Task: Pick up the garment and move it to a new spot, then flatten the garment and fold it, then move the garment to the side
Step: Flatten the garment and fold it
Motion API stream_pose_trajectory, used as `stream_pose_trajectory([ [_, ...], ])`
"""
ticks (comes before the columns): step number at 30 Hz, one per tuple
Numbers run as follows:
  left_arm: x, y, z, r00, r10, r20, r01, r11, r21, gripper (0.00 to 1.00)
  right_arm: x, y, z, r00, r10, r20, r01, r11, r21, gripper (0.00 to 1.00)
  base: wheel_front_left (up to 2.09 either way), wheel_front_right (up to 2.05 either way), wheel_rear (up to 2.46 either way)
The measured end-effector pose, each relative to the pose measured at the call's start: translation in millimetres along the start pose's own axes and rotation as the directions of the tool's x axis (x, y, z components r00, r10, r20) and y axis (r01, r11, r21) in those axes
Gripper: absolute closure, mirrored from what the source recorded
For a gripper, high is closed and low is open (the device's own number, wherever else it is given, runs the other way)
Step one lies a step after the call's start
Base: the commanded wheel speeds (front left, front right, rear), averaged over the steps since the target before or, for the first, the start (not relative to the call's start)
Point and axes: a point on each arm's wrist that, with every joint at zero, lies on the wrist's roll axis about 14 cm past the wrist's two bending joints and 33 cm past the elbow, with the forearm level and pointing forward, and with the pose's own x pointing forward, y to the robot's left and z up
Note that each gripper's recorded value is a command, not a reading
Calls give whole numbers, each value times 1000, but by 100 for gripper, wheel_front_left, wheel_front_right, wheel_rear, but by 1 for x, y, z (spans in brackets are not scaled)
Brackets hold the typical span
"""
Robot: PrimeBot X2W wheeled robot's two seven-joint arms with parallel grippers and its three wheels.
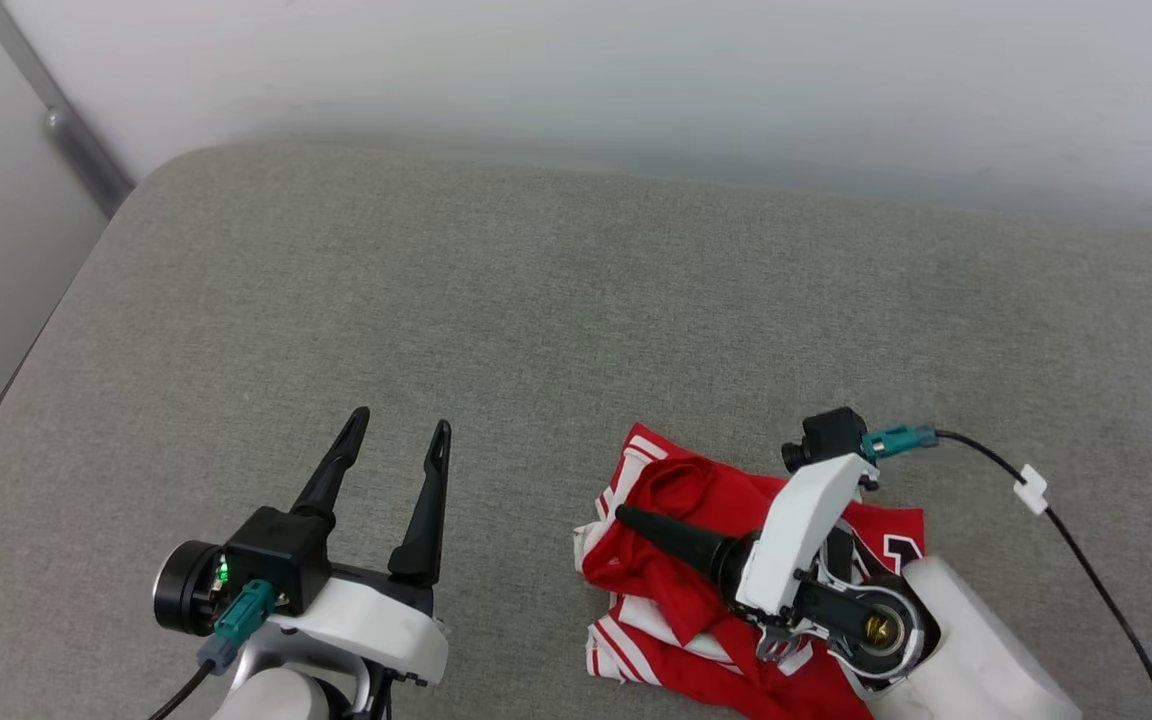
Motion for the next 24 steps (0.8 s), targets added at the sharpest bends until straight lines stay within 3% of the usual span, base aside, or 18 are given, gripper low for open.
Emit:
stream_pose_trajectory([
  [6, 4, -5, 2, 1000, -17, 8, 17, 1000, 2, 0, -11, 17, 11, 1000, -13, -12, 9, 968, -252, 0, 0, 0, 0],
  [10, 5, -10, 2, 1000, -29, 12, 29, 1000, -1, 0, -32, 22, 35, 997, -31, 71, 59, 895, -443, 0, 0, 0, 0],
  [12, 7, -12, 2, 999, -35, 13, 35, 999, -1, 0, -45, 23, 49, 989, -38, 141, 107, 843, -528, 0, 0, 0, 0],
  [13, 7, -13, 1, 999, -36, 12, 36, 999, -1, 0, -56, 16, 58, 980, -64, 191, 164, 801, -576, 0, 0, 0, 0],
  [16, 9, -14, 1, 999, -37, 10, 37, 999, 2, 0, -95, -10, 89, 922, -140, 362, 351, 698, -624, 0, 0, 0, 0],
  [19, 11, -17, 1, 999, -42, 10, 42, 999, 2, 0, -133, -33, 102, 848, -206, 488, 496, 636, -592, 0, 0, 0, 0],
  [24, 14, -21, 3, 999, -47, 13, 47, 999, 3, 0, -196, -62, 106, 699, -295, 652, 672, 581, -458, 0, 0, 0, 0],
])
